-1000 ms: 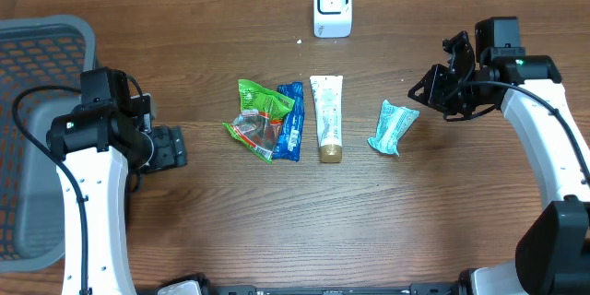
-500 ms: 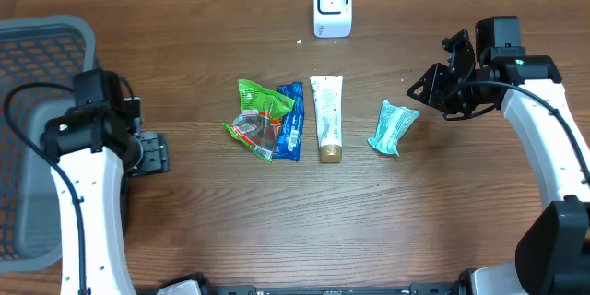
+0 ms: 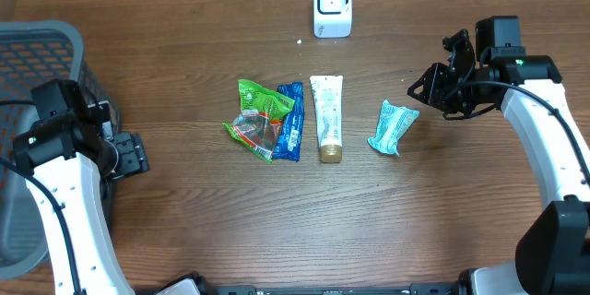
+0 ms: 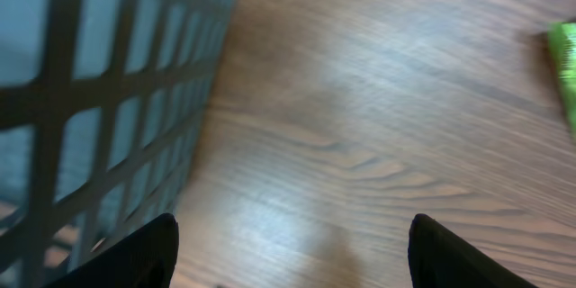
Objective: Scan the item barcode
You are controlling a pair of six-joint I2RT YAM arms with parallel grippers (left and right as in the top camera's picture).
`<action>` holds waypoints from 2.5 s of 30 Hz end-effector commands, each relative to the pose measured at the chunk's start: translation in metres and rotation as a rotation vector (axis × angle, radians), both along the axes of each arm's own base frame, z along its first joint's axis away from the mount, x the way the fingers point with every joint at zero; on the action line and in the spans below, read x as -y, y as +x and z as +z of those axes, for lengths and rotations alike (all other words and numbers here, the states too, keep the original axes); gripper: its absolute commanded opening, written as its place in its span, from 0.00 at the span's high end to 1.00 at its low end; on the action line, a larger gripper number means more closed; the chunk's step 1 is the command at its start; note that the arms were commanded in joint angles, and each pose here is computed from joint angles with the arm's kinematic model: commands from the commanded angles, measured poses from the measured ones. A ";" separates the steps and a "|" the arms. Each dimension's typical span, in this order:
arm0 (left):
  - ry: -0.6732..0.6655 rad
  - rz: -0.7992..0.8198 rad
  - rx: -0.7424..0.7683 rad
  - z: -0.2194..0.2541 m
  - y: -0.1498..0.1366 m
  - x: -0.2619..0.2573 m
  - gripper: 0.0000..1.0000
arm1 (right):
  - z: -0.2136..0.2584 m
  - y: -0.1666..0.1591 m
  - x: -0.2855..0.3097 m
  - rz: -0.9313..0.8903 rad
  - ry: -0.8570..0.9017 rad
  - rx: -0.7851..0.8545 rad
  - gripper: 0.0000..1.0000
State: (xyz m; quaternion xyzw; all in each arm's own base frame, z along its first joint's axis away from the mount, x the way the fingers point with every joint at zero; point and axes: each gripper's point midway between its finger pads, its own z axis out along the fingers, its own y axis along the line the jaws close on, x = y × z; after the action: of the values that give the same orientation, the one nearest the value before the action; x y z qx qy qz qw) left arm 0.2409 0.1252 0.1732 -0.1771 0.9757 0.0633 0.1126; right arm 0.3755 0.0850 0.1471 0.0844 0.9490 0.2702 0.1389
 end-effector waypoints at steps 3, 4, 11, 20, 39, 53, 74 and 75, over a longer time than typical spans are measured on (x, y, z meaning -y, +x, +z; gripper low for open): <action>-0.160 -0.268 0.123 0.005 0.028 0.046 0.28 | -0.004 0.001 -0.001 0.008 -0.005 -0.004 0.72; -0.179 -0.306 0.142 0.007 0.033 0.054 0.28 | -0.004 0.001 -0.001 0.008 -0.005 -0.004 0.72; -0.239 -0.458 0.233 0.017 0.060 0.109 0.25 | -0.005 0.001 -0.001 0.008 -0.005 -0.006 0.71; -0.243 -0.544 0.284 0.023 0.077 0.149 0.00 | -0.029 -0.001 -0.002 0.011 -0.012 -0.083 0.71; -0.260 -0.504 0.282 0.023 0.077 0.149 0.01 | -0.106 -0.046 -0.028 0.092 -0.063 -0.225 0.96; -0.260 -0.504 0.282 0.023 0.077 0.149 0.00 | -0.162 -0.062 0.015 -0.002 -0.300 -0.216 0.89; -0.259 -0.503 0.281 0.023 0.077 0.149 0.00 | -0.053 -0.014 -0.005 0.079 -0.212 -0.132 0.16; -0.259 -0.503 0.281 0.023 0.077 0.149 0.00 | -0.041 -0.007 -0.001 0.083 -0.230 -0.109 0.15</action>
State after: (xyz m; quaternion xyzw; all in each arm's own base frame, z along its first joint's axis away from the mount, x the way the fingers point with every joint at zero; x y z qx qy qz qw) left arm 0.3176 -0.0206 0.1957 0.0536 0.9644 -0.1090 0.2348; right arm 0.3330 0.0932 0.0634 0.0668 0.9831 0.1696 0.0158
